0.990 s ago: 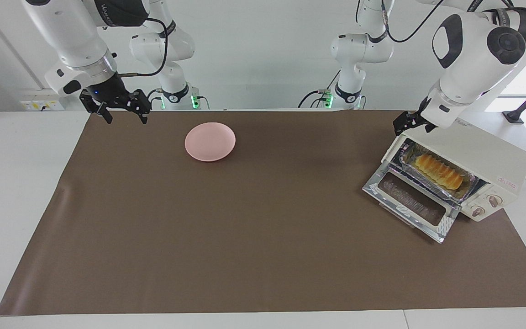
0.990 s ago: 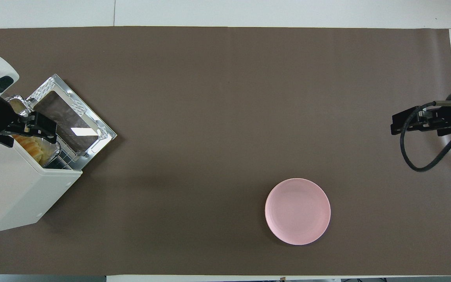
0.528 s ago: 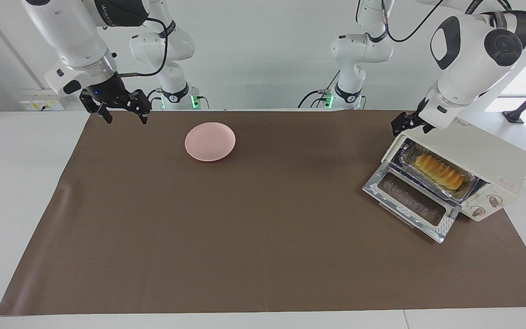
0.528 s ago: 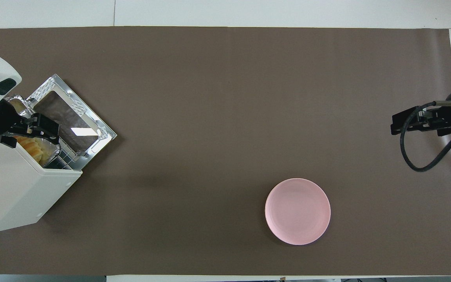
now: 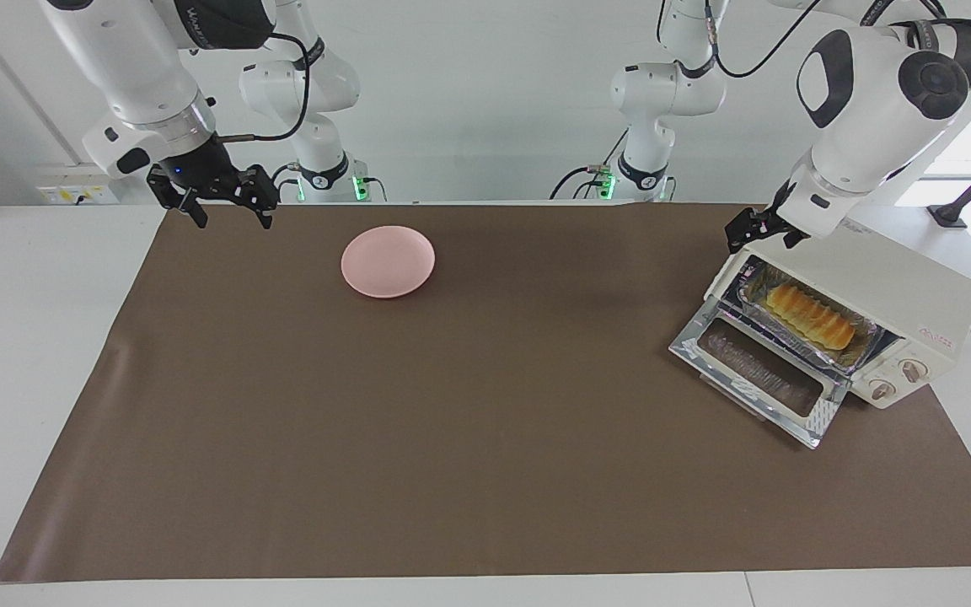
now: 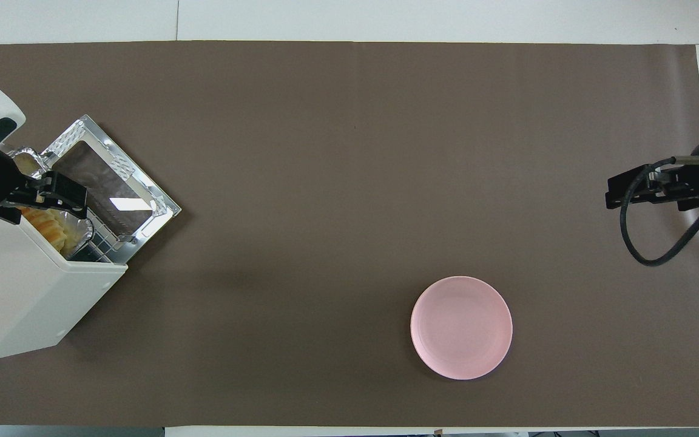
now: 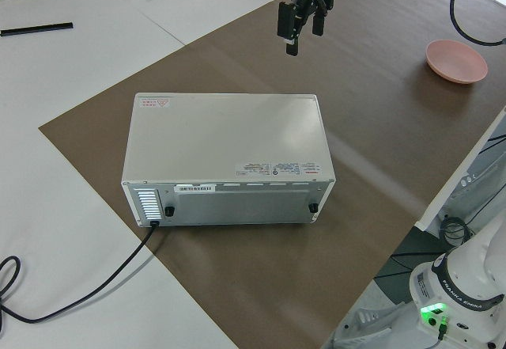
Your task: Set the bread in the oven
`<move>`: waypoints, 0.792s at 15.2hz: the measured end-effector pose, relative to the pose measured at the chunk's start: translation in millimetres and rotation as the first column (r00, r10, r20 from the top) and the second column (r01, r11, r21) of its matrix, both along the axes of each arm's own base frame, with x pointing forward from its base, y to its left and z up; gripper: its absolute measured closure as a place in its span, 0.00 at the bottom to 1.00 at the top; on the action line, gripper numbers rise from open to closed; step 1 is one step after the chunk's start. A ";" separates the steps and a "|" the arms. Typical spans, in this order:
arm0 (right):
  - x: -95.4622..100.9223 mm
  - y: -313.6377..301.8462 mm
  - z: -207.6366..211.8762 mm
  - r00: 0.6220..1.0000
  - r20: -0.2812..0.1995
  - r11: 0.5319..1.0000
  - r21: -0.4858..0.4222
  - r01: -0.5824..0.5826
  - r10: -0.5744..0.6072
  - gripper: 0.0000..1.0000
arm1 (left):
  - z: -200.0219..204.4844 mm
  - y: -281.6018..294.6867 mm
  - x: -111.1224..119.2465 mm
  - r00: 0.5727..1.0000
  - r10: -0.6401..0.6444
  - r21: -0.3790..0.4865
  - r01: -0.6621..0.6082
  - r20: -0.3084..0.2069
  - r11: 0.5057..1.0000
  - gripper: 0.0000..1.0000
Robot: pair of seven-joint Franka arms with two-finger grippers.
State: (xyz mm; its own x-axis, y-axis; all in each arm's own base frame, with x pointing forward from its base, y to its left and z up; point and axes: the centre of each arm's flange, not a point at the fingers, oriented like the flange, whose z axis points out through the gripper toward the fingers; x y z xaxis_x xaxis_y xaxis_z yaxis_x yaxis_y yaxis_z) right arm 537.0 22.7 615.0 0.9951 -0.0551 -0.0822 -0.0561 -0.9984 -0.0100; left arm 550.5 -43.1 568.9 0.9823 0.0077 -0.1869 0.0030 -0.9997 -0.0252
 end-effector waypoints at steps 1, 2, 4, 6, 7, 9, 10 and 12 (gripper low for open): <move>0.0 0.0 0.0 1.000 0.000 1.000 0.000 0.000 0.000 0.00 | 7.2 0.5 0.3 1.000 0.001 -0.001 -0.001 0.013 1.000 0.00; 0.0 0.0 0.0 1.000 0.000 1.000 0.000 0.000 0.000 0.00 | 13.4 1.2 0.4 1.000 0.002 -0.002 -0.002 0.025 1.000 0.00; 0.0 0.0 0.0 1.000 0.000 1.000 0.000 0.000 0.000 0.00 | 19.1 2.1 0.8 0.999 0.003 -0.003 -0.003 0.037 1.000 0.00; 0.0 0.0 0.0 1.000 0.000 1.000 0.000 0.000 0.000 0.00 | 19.4 2.1 0.9 0.999 -0.004 -0.004 0.004 0.037 1.000 0.00; 0.0 0.0 0.0 1.000 0.000 1.000 0.000 0.000 0.000 0.00 | 19.4 1.9 0.9 0.999 -0.007 -0.005 0.007 0.037 1.000 0.00; 0.0 0.0 0.0 1.000 0.000 1.000 0.000 0.000 0.000 0.00 | 19.6 1.8 1.1 0.999 -0.009 -0.005 0.009 0.039 1.000 0.00; 0.0 0.0 0.0 1.000 0.000 1.000 0.000 0.000 0.000 0.00 | 19.8 2.0 1.3 0.999 -0.009 -0.006 0.010 0.041 1.000 0.00; 0.0 0.0 0.0 1.000 0.000 1.000 0.000 0.000 0.000 0.00 | 20.0 2.1 1.6 0.999 -0.010 -0.006 0.011 0.043 1.000 0.00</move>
State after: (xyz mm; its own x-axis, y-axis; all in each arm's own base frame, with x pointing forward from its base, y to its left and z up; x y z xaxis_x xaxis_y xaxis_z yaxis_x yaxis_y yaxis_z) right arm 537.0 22.7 615.0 0.9951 -0.0551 -0.0822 -0.0561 -0.9984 -0.0100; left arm 552.0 -40.9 588.9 0.9895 -0.0037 -0.1448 -0.0065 -0.9998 -0.0192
